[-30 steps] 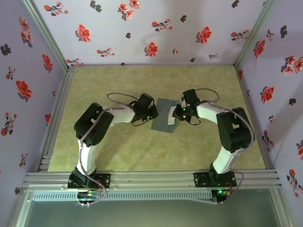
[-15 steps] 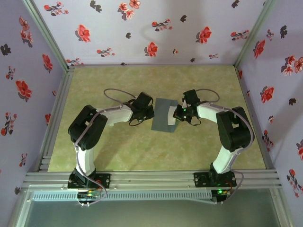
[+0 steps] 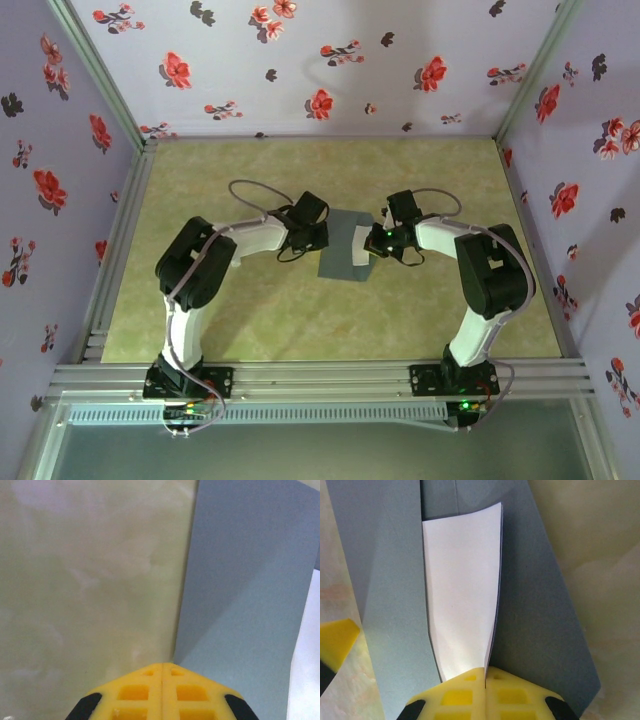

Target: Place the letter into the envelope and seal it

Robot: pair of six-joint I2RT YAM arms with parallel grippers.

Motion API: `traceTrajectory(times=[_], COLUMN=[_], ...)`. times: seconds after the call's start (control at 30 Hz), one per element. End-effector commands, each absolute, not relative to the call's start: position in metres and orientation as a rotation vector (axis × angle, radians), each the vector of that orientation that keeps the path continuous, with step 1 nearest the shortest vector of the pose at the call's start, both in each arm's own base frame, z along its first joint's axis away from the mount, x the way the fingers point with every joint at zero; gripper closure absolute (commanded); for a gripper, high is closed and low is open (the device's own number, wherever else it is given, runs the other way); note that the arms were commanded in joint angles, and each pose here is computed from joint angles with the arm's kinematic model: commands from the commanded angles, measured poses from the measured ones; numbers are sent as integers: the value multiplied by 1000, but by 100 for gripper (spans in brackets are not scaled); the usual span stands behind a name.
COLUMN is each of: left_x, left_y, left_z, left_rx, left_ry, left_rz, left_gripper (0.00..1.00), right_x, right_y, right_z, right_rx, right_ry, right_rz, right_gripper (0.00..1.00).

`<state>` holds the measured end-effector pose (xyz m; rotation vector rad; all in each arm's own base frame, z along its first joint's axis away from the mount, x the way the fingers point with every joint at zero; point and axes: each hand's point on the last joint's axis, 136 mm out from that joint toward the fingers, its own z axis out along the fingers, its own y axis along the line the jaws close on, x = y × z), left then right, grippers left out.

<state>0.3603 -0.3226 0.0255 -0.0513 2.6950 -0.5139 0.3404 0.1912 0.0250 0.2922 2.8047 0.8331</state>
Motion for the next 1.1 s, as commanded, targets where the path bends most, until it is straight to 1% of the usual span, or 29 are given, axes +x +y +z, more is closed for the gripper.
traceTrajectory(times=[0.0,0.17,0.47,0.87,1.07], left_x=[367,372,367,347,347], left_y=[-324,-327,-328,-319,-326], left_z=[22,16,3,-2,3], left_rx=[21,56,37,-204,-211], left_ry=[2701,2711,2745,2760,2755], left_rz=[-460,-435,-453,-526,-564], left_gripper=[100,100,100,100,100], right_x=[342,342,347,355,352], right_y=[193,195,202,221,234], right_z=[22,23,21,22,19], right_rx=[257,231,218,307,294], right_ry=[2815,2822,2819,2761,2766], right_rz=[853,865,886,990,1028], right_gripper=[100,100,100,100,100])
